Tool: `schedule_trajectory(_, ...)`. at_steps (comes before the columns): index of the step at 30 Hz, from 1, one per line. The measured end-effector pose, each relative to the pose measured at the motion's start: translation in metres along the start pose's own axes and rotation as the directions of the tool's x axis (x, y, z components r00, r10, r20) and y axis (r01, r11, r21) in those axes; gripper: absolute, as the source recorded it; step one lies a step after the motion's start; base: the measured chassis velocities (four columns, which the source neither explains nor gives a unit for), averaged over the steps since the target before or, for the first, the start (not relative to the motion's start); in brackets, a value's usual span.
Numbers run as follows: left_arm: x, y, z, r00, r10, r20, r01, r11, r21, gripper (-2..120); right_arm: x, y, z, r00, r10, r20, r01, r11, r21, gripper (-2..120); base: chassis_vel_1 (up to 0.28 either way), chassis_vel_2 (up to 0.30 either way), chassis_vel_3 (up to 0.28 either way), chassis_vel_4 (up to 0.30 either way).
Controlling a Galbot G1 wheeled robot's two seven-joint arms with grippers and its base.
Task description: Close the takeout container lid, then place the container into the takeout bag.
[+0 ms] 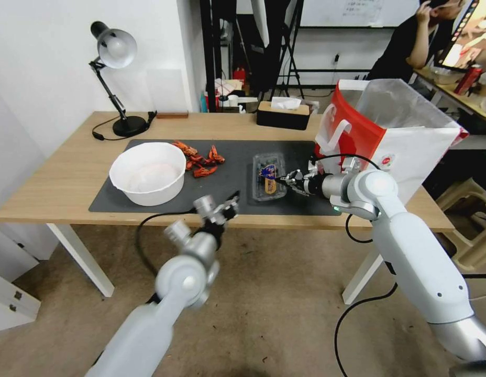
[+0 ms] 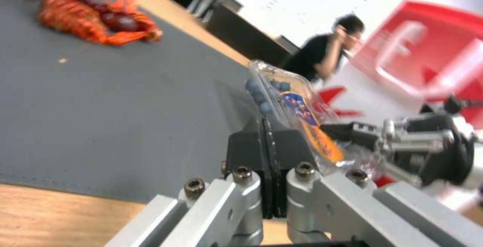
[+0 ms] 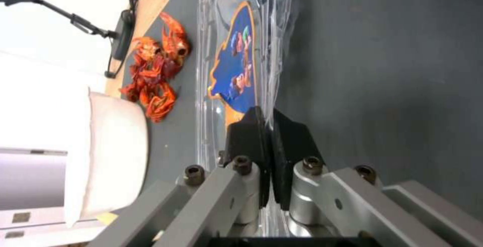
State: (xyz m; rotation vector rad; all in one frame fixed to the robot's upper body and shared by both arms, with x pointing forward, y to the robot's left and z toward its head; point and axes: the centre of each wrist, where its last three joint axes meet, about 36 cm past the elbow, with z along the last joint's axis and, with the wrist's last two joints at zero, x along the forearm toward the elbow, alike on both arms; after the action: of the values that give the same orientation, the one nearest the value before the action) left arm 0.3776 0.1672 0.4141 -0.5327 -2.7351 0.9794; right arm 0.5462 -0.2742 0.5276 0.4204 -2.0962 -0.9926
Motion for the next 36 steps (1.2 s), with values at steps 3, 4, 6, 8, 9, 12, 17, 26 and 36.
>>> schedule_trajectory(3, 0.011, 0.007, 0.004, 0.999, 0.036, -0.008, -0.036, 0.997, -0.062, 9, 0.014, -0.009, 0.002, 1.0, 0.006, 0.018, -0.006, 1.0, -0.003, 0, 0.0, 0.0, 0.0, 0.0)
schedule_trajectory(4, 0.011, 0.007, 0.004, 0.999, 0.036, -0.008, -0.036, 0.997, -0.062, 9, 0.014, -0.009, 0.002, 1.0, 0.006, 0.018, -0.006, 1.0, -0.003, 0, 0.0, 0.0, 0.0, 0.0)
schedule_trajectory(6, 0.022, 0.012, 0.009, 0.999, 0.035, 0.0, -0.035, 0.994, -0.103, 18, 0.017, -0.011, 0.002, 1.0, 0.0, 0.024, 0.001, 1.0, -0.004, 0, 0.0, 0.0, 0.0, 0.0)
schedule_trajectory(8, 0.03, 0.015, 0.013, 0.999, 0.03, 0.014, -0.028, 0.989, -0.143, 23, 0.017, -0.011, 0.002, 1.0, -0.008, 0.025, 0.008, 1.0, -0.004, 0, 0.0, 0.0, 0.0, 0.0)
schedule_trajectory(9, 0.036, 0.019, 0.017, 0.999, 0.023, 0.026, -0.018, 0.984, -0.18, 30, 0.018, -0.011, 0.001, 0.999, -0.015, 0.028, 0.015, 1.0, -0.004, 0, 0.0, 0.0, 0.0, 0.0)
schedule_trajectory(12, 0.051, 0.03, 0.026, 0.997, 0.001, 0.074, 0.02, 0.957, -0.29, 41, 0.019, -0.01, 0.001, 0.999, -0.034, 0.031, 0.034, 0.999, -0.002, 0, 0.0, 0.0, 0.0, 0.0)
schedule_trajectory(17, 0.072, 0.056, 0.039, 0.989, -0.055, 0.138, 0.114, 0.875, -0.47, 58, 0.019, -0.009, 0.001, 0.997, -0.066, 0.042, 0.066, 0.998, 0.003, 0, 0.0, 0.0, 0.0, 0.0)
schedule_trajectory(26, 0.094, 0.073, 0.052, 0.965, -0.197, 0.175, 0.26, 0.813, -0.521, 89, 0.021, -0.008, 0.005, 0.994, -0.094, 0.051, 0.094, 0.996, 0.007, 0, 0.0, 0.0, 0.0, 0.0)
schedule_trajectory(36, 0.101, 0.071, 0.055, 0.946, -0.246, 0.212, 0.322, 0.802, -0.503, 100, 0.031, -0.004, 0.022, 0.946, -0.268, 0.179, 0.223, 0.945, 0.237, 0, 0.0, 0.0, 0.0, 0.0)
